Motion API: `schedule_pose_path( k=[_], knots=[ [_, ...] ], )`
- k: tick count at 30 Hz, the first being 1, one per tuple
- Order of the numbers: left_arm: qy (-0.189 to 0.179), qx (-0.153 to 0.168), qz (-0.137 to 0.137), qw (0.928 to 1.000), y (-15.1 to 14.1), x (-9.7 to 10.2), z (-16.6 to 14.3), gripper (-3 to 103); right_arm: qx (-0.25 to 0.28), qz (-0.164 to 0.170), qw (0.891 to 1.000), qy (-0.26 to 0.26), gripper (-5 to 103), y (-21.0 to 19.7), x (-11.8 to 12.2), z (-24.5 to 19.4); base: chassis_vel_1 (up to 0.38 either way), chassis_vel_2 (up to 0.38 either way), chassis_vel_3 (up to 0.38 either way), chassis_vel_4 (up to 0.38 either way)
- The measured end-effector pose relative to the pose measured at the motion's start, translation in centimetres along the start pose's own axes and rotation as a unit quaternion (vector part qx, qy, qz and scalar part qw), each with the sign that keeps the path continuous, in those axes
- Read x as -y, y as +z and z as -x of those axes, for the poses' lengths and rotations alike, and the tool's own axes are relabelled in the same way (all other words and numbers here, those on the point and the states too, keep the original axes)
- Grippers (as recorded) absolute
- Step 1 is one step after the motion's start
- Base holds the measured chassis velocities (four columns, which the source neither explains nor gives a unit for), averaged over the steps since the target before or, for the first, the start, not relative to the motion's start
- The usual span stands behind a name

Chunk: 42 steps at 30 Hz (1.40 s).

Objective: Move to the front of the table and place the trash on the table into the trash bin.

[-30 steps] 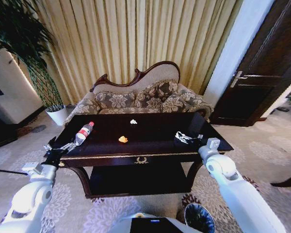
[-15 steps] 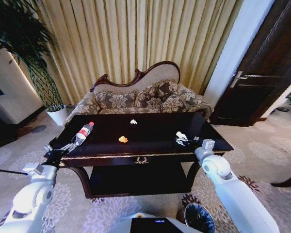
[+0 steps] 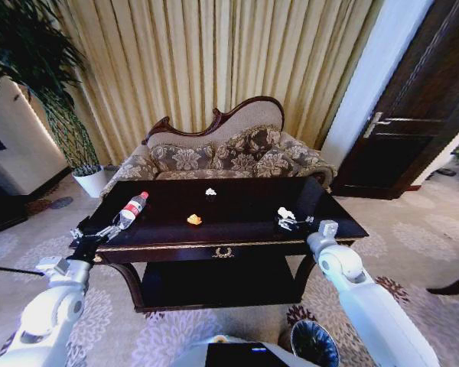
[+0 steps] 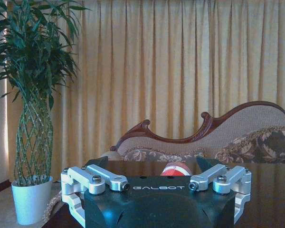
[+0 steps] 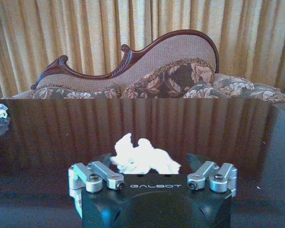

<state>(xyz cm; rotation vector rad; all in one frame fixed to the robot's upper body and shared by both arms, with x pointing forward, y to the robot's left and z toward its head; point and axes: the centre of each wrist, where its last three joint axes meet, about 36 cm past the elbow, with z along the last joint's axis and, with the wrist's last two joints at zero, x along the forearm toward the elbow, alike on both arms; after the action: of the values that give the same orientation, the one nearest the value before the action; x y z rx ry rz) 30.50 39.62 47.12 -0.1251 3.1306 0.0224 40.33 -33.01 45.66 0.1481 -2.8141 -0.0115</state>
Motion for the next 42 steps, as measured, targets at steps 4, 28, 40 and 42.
schedule_pose_path(
  k=[4, 28, 40, 42],
  knots=[
    [-0.001, 0.0, 0.0, 1.0, 0.0, -0.1, -0.1, 100, 0.0, -0.002, 1.0, 0.002, 74, 0.1, 0.1, 0.0, 0.0, 0.0, 0.0, 0.0],
    [0.0, 0.003, -0.001, 1.0, 0.1, -0.1, -0.1, 100, 0.038, 0.013, 0.999, 0.017, 1, 0.2, 0.4, -0.9, 0.0, 0.0, 0.0, 0.0],
    [-0.007, 0.011, -0.007, 0.9999, 0.1, -0.2, -0.4, 100, 0.122, 0.031, 0.991, 0.044, 0, -1.6, 0.6, -3.5, 0.0, 0.0, 0.0, 0.0],
    [-0.011, 0.012, -0.01, 0.9998, 0.1, -0.4, -0.5, 100, 0.135, 0.032, 0.989, 0.049, 0, -1.7, 0.4, -4.1, 0.0, 0.0, 0.0, 0.0]
  ],
)
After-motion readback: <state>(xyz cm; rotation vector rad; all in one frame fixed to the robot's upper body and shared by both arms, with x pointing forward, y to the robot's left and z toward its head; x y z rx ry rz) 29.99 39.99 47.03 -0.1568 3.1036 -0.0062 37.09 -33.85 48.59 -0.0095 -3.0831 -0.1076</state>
